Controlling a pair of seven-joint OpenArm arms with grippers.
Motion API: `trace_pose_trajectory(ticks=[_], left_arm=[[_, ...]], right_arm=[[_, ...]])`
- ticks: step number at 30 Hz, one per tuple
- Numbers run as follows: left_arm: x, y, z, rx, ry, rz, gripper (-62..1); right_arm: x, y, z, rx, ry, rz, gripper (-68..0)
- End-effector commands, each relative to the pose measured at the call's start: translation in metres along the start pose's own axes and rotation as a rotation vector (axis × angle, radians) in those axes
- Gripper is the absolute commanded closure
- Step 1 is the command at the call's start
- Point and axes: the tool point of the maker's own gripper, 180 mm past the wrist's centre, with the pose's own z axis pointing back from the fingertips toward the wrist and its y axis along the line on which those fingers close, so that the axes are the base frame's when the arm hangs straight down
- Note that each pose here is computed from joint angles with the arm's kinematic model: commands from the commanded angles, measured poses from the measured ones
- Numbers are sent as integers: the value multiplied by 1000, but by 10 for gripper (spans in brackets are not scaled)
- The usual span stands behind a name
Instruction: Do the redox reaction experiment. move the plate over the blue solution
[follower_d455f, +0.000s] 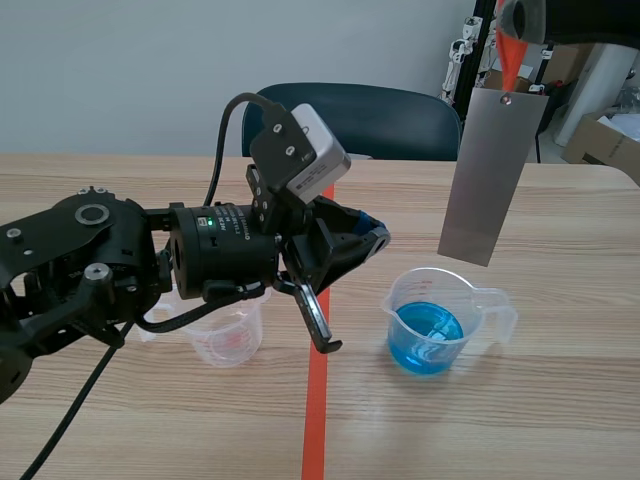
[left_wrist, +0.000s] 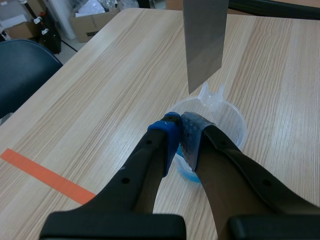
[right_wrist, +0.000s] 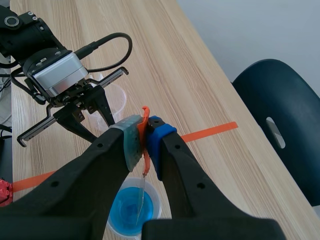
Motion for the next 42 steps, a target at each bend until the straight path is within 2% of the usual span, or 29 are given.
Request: trace_pose_trajectory(ticks=[1, 14, 42], left_arm=[[14, 0, -3, -1, -45, 2, -27], [12, 0, -4, -1, -30, 3, -27], [24, 4, -5, 2, -72, -10, -27]], right_arm=[[8, -2, 2, -5, -21, 10, -2], [8, -2, 2, -5, -21, 10, -2], [8, -2, 2, -5, -21, 10, -2]])
